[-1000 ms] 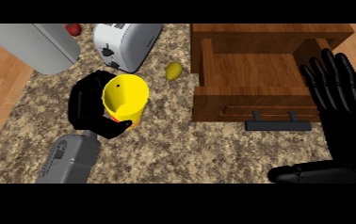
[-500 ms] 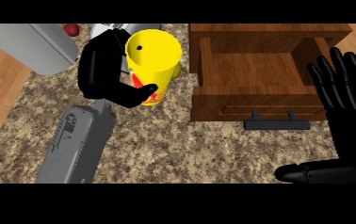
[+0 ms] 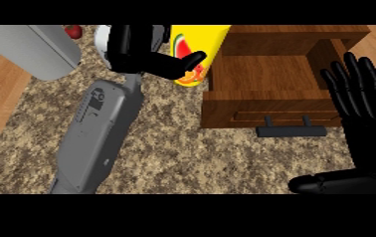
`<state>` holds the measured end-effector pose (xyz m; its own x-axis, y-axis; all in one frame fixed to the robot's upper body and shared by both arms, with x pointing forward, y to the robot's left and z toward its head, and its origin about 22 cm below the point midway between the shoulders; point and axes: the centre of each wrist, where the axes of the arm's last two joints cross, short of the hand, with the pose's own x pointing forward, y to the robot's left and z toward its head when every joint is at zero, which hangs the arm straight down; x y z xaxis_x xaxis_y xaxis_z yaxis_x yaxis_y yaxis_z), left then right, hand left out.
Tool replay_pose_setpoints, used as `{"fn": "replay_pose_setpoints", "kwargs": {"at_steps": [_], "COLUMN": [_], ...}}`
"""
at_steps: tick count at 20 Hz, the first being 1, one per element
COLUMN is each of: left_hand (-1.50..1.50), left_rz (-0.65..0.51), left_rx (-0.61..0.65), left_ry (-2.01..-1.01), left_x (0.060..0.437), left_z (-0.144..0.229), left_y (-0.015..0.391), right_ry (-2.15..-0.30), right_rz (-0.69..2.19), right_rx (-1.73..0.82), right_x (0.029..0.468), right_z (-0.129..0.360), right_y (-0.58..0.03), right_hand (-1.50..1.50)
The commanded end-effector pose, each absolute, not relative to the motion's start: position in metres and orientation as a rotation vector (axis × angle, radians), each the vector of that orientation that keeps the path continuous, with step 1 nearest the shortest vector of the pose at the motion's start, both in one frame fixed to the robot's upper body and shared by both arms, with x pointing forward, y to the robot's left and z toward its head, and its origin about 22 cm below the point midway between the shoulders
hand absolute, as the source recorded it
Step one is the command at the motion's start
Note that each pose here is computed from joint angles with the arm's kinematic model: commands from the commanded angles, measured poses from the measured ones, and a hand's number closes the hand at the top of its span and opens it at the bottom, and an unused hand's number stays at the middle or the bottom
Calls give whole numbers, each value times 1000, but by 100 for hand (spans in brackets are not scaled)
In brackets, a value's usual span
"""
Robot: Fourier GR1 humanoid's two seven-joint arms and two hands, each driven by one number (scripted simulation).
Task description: Pick up the cup, place it into the drawer and close the drawer
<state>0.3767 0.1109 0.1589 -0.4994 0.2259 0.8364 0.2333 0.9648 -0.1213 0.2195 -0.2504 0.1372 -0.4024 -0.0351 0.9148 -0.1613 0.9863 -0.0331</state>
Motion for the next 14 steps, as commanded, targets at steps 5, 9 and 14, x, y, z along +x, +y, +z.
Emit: {"fn": "replay_pose_setpoints", "kwargs": {"at_steps": [5,9,14], "left_hand": [150,150,150], "left_rz": [-98,-95,-90], "left_rx": [-279,-263,-232], "left_ry": [-2043,-2041,-1995], "left_x": [407,409,423], "left_z": [174,180,184], "left_y": [72,54,42], "right_ry": [-1979,-1984,-1972], "right_rz": [137,121,162], "right_rx": [135,140,132], "right_x": [211,224,224], "right_z": [132,139,132], "right_y": [-245,-241,-267], "right_hand": [-150,-150,-150]}}
